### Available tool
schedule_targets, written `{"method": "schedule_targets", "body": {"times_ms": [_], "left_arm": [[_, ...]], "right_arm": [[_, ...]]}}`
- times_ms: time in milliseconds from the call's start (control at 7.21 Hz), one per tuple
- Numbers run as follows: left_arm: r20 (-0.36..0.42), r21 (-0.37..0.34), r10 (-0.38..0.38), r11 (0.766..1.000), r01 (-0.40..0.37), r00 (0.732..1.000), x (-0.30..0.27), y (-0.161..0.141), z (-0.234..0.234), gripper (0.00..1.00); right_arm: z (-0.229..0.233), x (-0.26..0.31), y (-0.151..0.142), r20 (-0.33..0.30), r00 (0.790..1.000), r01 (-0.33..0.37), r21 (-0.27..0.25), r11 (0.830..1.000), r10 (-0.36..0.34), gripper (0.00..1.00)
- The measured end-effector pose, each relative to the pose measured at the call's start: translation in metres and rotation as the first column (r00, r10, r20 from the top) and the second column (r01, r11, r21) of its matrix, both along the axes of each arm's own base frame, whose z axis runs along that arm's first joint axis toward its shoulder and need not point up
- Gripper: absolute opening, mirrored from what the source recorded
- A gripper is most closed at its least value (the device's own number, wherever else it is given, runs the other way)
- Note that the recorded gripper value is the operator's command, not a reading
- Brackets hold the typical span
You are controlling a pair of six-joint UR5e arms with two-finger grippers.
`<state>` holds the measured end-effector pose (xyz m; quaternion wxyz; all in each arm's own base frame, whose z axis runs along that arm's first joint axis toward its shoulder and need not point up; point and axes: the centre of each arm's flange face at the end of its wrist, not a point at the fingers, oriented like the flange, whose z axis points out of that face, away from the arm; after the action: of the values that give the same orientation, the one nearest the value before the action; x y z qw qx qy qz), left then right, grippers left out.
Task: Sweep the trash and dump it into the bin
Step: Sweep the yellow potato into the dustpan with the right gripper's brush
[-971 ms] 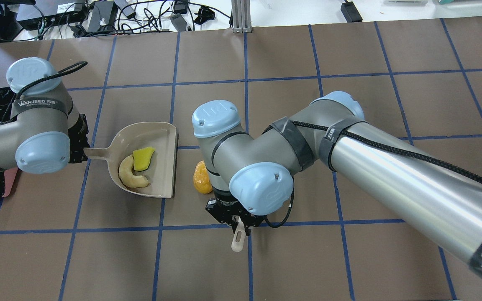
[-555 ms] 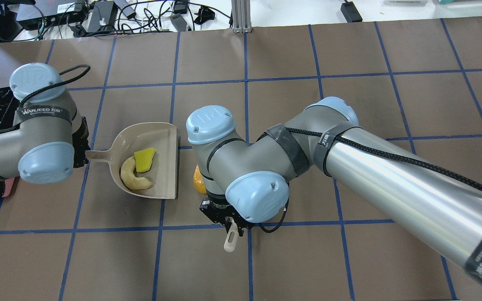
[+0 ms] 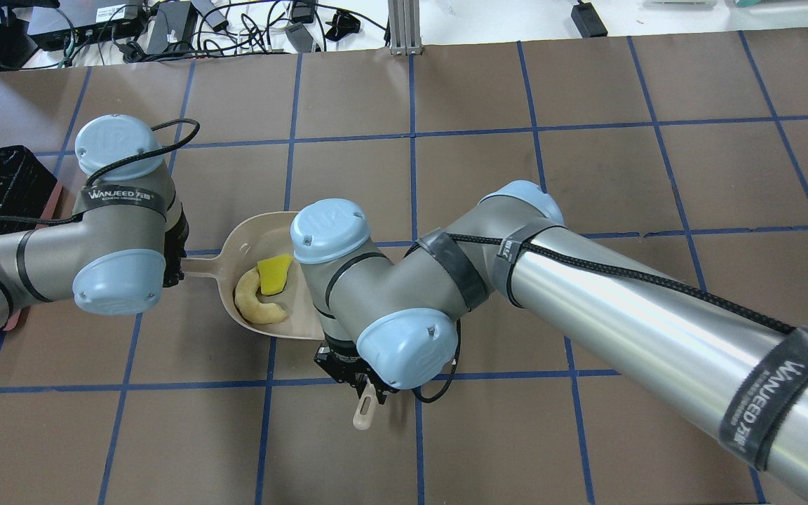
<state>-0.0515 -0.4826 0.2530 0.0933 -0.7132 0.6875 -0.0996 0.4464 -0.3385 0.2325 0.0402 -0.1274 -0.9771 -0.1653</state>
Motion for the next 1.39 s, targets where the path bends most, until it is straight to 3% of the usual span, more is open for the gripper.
{"method": "schedule_targets", "body": {"times_ms": [278,971,1388], "left_arm": [[-0.002,0.003,0.000,1.000,0.000,1.000,-0.011,0.001,-0.004,0.00],[-0.046,-0.005,-0.024,1.000,0.023,0.999,-0.036,0.000,-0.009,0.00],[-0.138,-0.024,-0.060,0.998,0.058,0.989,-0.047,-0.011,-0.006,0.00]], "right_arm": [[-0.001,0.014,0.000,0.016,1.000,0.005,-0.027,1.000,-0.005,0.00],[0.004,0.074,-0.010,0.085,0.995,0.061,-0.027,0.998,-0.058,0.00],[0.012,0.077,-0.014,0.036,0.998,0.052,-0.032,0.998,-0.051,0.00]]}}
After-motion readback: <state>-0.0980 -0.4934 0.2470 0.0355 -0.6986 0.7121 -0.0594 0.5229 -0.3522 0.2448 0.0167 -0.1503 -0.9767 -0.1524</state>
